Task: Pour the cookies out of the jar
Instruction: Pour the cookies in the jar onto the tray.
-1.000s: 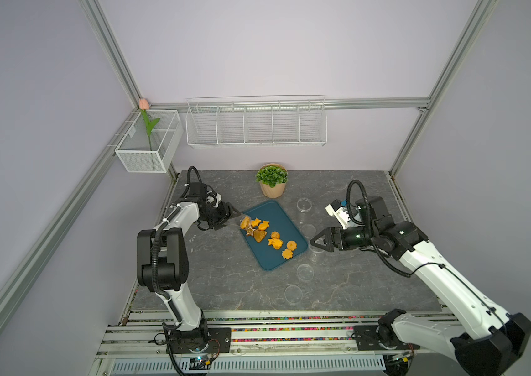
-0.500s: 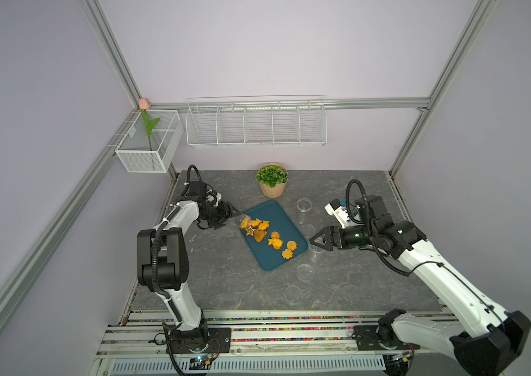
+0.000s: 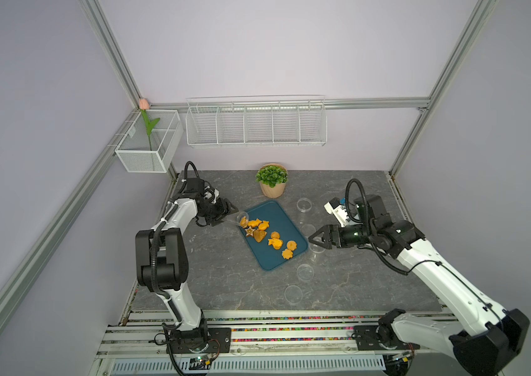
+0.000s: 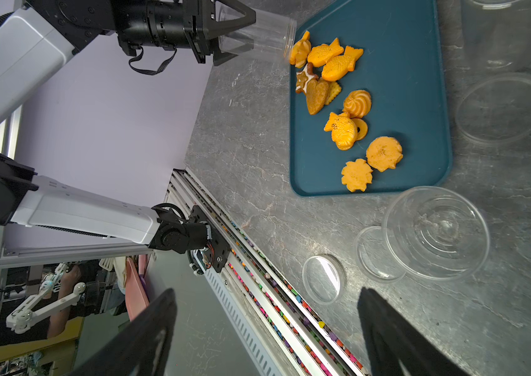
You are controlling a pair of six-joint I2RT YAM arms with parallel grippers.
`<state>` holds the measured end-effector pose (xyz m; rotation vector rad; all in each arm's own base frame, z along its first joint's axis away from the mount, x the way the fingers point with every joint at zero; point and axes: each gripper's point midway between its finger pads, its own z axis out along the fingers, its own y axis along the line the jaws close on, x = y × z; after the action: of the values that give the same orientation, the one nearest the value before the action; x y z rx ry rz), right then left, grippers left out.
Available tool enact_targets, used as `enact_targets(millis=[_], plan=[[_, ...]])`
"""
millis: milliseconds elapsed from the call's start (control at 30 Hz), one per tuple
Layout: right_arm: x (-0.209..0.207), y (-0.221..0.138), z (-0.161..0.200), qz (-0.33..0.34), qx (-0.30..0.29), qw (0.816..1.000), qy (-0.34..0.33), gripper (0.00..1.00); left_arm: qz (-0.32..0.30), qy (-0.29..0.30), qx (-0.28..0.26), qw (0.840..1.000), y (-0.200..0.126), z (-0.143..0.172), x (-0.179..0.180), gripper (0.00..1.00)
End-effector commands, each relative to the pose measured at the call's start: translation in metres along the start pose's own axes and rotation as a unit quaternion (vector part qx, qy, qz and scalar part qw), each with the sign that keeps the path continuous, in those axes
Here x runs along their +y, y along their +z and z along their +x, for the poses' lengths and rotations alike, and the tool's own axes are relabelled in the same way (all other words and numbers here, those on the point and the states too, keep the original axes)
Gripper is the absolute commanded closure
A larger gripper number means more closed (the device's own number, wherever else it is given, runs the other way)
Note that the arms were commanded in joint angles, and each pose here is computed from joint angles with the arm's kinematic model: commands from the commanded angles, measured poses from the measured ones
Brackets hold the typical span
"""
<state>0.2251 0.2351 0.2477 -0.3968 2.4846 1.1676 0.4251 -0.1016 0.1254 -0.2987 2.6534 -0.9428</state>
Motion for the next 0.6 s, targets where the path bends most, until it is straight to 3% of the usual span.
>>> enact_targets(millis=[0,567], plan=[[0.0045,-0.0008,0.0026,-0.009,-0.004,1.0,-0.002,0.11,0.0,0.019,-0.015,1.0,-0.013,-0.0086,-0.0099,0.32],[0.005,-0.0048,0.0088,-0.006,0.001,1.0,-0.011,0.11,0.011,0.013,-0.019,1.0,-0.0187,-0.004,-0.0152,0.32]])
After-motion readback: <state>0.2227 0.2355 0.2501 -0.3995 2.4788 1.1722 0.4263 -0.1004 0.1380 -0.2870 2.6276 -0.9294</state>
